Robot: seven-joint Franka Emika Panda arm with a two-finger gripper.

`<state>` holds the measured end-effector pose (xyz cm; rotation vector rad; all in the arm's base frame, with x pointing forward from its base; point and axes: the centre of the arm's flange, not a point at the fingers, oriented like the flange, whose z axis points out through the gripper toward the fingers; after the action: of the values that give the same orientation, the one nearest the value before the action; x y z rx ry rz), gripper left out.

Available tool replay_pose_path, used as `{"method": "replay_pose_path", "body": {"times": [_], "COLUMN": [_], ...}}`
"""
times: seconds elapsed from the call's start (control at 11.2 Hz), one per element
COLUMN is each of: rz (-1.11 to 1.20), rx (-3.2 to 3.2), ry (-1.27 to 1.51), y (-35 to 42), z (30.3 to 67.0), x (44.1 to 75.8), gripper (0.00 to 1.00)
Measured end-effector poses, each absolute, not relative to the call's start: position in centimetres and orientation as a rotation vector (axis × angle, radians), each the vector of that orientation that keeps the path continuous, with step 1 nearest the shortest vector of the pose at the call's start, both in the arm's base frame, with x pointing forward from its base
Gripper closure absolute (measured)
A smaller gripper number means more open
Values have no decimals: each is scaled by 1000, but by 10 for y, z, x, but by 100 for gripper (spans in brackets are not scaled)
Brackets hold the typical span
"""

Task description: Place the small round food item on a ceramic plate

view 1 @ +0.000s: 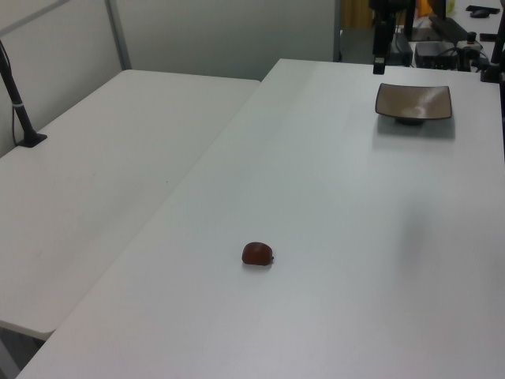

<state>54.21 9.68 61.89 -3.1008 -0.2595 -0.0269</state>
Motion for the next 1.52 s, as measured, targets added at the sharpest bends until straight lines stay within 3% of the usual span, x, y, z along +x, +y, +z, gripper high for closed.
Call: {"method": "replay_pose_path", "body": {"times": [1.52], "rz": [-108], "rx": [-3085], "ry": [-335], "y": [131], "z": [594], "x": [566], "gripper": [0]}}
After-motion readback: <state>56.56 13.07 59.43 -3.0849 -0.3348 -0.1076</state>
